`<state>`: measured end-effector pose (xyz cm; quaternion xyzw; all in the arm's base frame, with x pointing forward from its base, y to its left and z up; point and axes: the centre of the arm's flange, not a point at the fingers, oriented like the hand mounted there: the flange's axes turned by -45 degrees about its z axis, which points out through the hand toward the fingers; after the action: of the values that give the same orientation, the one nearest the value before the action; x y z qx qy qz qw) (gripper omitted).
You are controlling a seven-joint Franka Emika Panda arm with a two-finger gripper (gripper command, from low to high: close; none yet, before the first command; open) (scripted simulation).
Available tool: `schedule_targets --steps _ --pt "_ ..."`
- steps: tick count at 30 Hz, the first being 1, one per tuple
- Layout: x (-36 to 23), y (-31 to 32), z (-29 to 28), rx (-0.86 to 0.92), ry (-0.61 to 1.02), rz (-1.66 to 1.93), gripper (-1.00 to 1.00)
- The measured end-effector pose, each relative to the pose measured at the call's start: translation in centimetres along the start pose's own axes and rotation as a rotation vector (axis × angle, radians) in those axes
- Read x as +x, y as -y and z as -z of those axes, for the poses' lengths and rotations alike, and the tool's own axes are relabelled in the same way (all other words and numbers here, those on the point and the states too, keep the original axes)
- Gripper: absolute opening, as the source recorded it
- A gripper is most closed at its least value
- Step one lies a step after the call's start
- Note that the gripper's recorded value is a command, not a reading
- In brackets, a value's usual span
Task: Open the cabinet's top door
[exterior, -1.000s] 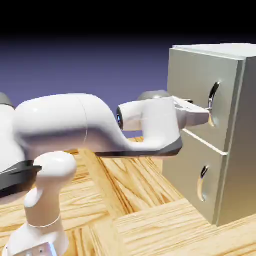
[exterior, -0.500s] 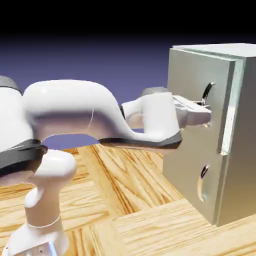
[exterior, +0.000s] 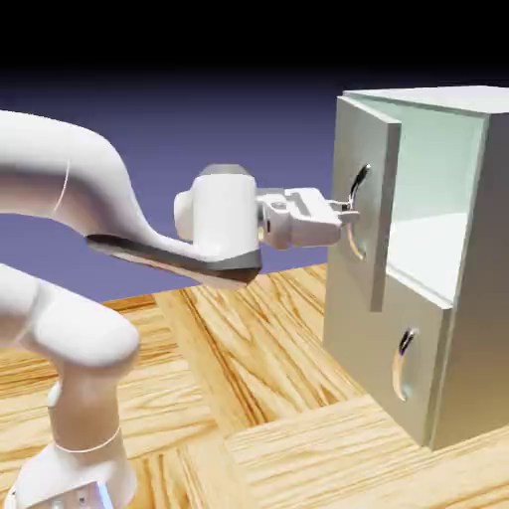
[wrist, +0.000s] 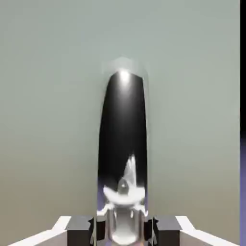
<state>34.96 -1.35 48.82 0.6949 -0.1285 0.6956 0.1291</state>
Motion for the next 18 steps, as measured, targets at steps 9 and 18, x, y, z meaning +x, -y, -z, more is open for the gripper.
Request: schedule_targets --steps 9,18 --pt "0.0 1.9 3.7 -0.117 0.000 0.001 -1.00" --pt "0.0 3.6 6.3 -0.200 0.001 0.004 -1.00"
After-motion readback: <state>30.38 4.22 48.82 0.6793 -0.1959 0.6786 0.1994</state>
